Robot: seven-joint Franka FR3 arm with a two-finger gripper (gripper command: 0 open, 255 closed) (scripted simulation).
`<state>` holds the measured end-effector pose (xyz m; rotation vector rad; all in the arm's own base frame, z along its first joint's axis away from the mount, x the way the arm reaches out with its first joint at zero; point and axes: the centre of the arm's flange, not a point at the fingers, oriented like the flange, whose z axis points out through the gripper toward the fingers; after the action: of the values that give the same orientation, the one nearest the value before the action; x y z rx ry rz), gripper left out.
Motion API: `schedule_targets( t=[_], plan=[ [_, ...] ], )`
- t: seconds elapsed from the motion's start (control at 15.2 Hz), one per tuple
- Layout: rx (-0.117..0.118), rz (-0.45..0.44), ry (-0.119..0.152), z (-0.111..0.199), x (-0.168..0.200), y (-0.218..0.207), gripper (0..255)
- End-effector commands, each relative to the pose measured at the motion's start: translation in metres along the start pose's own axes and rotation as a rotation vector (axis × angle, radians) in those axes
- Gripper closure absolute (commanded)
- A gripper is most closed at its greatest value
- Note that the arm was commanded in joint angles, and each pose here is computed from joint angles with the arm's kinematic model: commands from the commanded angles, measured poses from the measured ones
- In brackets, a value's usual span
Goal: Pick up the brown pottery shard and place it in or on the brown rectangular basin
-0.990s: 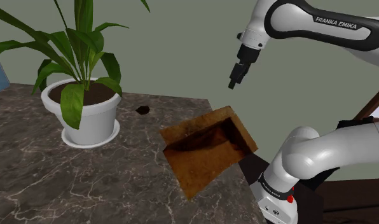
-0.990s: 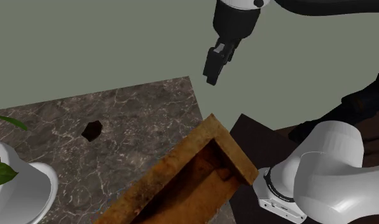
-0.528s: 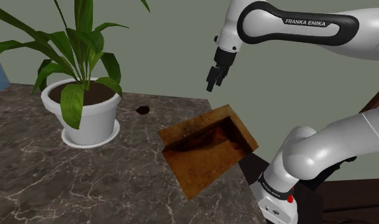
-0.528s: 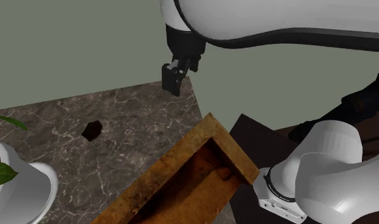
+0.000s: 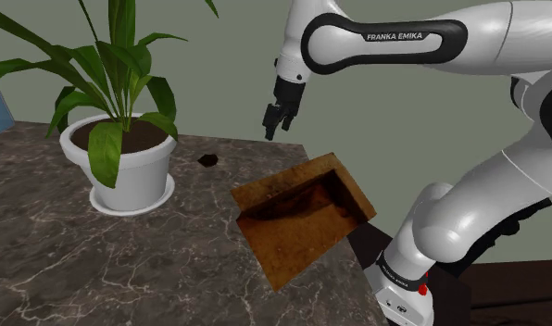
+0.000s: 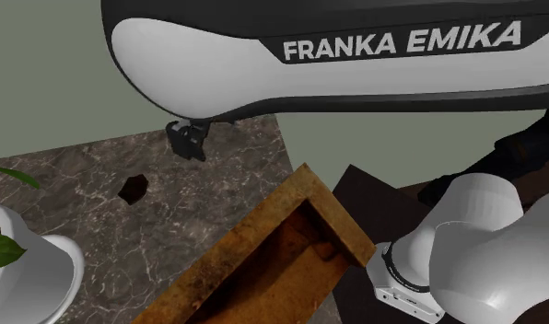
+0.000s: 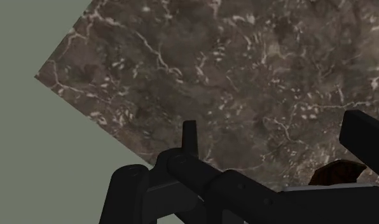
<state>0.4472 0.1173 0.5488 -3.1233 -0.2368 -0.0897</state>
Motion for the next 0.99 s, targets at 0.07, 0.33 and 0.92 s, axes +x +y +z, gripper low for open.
schedule_targets(
  t=[0.07, 0.33, 0.92],
  plan=[
    [0.001, -0.011, 0.000, 0.013, 0.030, -0.027, 0],
    [0.001, -0.026, -0.001, 0.030, 0.067, -0.060, 0],
    [0.000, -0.055, -0.002, 0.069, 0.137, -0.127, 0]
  ],
)
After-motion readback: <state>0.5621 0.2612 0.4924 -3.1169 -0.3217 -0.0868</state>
